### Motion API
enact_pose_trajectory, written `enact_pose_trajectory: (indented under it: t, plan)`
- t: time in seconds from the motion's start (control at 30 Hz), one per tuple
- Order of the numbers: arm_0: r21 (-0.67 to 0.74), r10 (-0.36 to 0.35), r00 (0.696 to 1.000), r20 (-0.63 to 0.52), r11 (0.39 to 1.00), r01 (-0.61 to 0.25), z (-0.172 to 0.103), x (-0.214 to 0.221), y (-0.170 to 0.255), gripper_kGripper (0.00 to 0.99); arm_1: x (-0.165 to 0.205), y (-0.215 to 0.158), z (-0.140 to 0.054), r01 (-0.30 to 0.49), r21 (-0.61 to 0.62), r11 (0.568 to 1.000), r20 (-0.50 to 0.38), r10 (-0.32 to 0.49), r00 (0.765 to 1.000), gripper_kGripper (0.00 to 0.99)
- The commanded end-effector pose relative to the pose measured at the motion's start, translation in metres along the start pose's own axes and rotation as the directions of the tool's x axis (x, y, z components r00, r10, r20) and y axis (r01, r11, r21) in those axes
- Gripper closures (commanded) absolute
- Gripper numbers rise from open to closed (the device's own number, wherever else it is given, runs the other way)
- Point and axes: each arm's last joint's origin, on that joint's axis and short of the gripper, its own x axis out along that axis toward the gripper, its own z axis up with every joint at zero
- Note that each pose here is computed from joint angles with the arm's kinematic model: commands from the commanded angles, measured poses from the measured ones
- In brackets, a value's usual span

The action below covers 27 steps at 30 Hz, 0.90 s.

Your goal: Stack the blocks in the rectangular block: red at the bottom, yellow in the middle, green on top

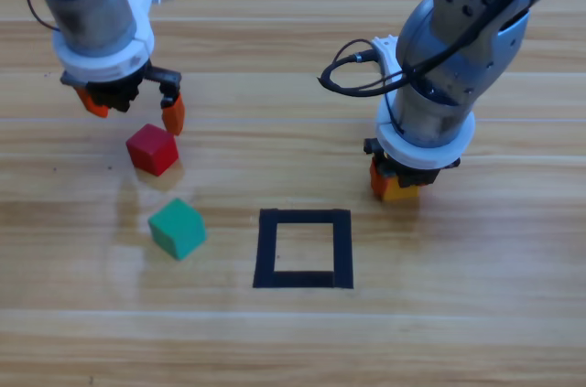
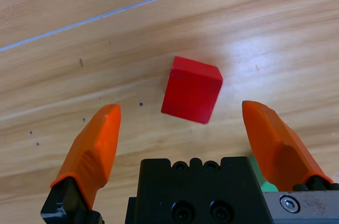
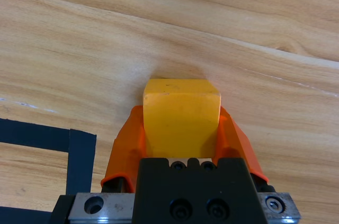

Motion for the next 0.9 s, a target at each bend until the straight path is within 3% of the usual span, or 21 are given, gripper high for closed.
enact_pose_trajectory:
  t: [0.03, 0.4, 0.57, 0.73, 0.9]
  plan:
    - [0.010, 0.012, 0.998, -0.069, 1.000, -0.011, -0.005, 0.043, 0.008, 0.017, 0.015, 0.000, -0.017, 0.025, -0.015, 1.000, -0.068, -0.026, 0.997, 0.967]
    - [0.029, 0.005, 0.996, -0.086, 1.000, -0.003, -0.013, 0.068, 0.006, 0.017, -0.102, -0.047, -0.052, -0.062, 0.023, 0.998, 0.066, 0.061, 0.996, 0.975]
    - [0.030, 0.001, 0.997, -0.071, 1.000, 0.001, -0.010, 0.073, 0.005, 0.017, -0.114, -0.059, -0.065, -0.070, 0.036, 0.997, 0.082, 0.067, 0.994, 0.970]
    - [0.040, -0.014, 0.998, -0.060, 0.999, 0.016, -0.008, 0.076, 0.004, 0.057, -0.113, -0.061, -0.066, -0.061, 0.040, 0.997, 0.078, 0.058, 0.995, 0.970]
    - [0.041, -0.019, 0.998, -0.060, 0.999, 0.021, -0.008, 0.076, 0.003, 0.241, -0.117, -0.065, -0.071, -0.060, 0.044, 0.997, 0.077, 0.057, 0.995, 0.972]
